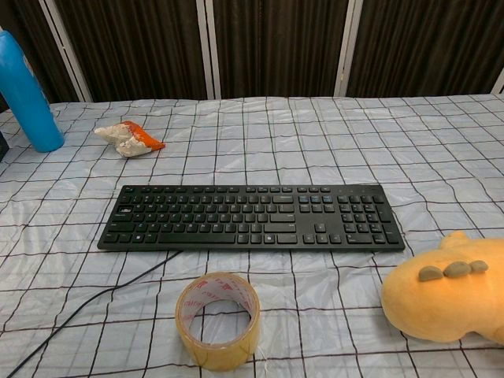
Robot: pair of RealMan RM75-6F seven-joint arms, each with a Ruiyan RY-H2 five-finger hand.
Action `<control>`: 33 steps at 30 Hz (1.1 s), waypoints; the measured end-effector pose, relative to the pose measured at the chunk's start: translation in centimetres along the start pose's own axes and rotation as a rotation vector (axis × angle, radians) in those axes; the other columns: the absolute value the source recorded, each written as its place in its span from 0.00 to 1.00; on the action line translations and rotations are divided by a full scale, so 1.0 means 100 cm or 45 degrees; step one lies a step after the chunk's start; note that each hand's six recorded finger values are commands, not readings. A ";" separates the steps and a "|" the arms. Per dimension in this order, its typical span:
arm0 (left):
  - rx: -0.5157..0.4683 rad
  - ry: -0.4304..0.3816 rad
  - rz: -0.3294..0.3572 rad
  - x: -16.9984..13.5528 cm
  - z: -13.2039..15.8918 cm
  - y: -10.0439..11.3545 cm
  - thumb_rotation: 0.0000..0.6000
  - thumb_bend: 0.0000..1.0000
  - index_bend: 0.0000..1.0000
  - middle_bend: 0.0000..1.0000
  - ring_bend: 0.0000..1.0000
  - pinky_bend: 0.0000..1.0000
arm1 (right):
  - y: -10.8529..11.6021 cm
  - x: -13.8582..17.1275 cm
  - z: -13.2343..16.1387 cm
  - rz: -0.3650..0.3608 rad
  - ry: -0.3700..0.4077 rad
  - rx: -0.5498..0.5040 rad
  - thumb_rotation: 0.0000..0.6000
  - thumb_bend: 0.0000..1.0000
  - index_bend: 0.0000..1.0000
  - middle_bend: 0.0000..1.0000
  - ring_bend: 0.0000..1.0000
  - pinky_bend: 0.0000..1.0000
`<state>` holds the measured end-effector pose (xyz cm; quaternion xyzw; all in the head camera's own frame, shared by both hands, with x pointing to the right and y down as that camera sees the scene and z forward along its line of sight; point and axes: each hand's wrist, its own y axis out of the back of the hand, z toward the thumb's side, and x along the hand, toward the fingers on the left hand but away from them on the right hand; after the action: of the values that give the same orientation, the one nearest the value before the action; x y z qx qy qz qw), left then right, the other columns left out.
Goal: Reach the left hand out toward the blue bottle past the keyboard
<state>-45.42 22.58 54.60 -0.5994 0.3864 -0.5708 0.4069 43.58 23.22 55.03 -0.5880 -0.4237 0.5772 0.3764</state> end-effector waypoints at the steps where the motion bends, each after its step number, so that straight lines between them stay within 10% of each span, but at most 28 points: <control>1: 0.000 0.000 0.000 0.000 0.000 0.000 1.00 0.04 0.00 0.00 0.00 0.00 | 0.000 0.000 0.000 0.000 0.000 0.000 1.00 0.05 0.03 0.00 0.00 0.00; 23: -0.011 -0.013 -0.031 0.001 0.003 -0.003 1.00 0.08 0.00 0.01 0.01 0.02 | -0.002 -0.001 0.000 0.008 -0.009 -0.003 1.00 0.05 0.03 0.00 0.00 0.00; 29: -0.014 -0.025 -0.044 0.006 0.009 -0.002 1.00 0.40 0.00 0.60 0.49 0.36 | -0.001 0.000 -0.002 0.009 -0.015 -0.008 1.00 0.05 0.03 0.00 0.00 0.00; 33: -0.043 -0.042 -0.122 0.009 0.018 -0.007 1.00 0.58 0.00 0.80 0.69 0.47 | -0.002 0.000 -0.001 0.013 -0.012 -0.013 1.00 0.05 0.03 0.00 0.00 0.00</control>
<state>-43.60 22.08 55.60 -0.6333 0.3600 -0.5731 0.3753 43.64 23.29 55.19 -0.5893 -0.4253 0.5797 0.3685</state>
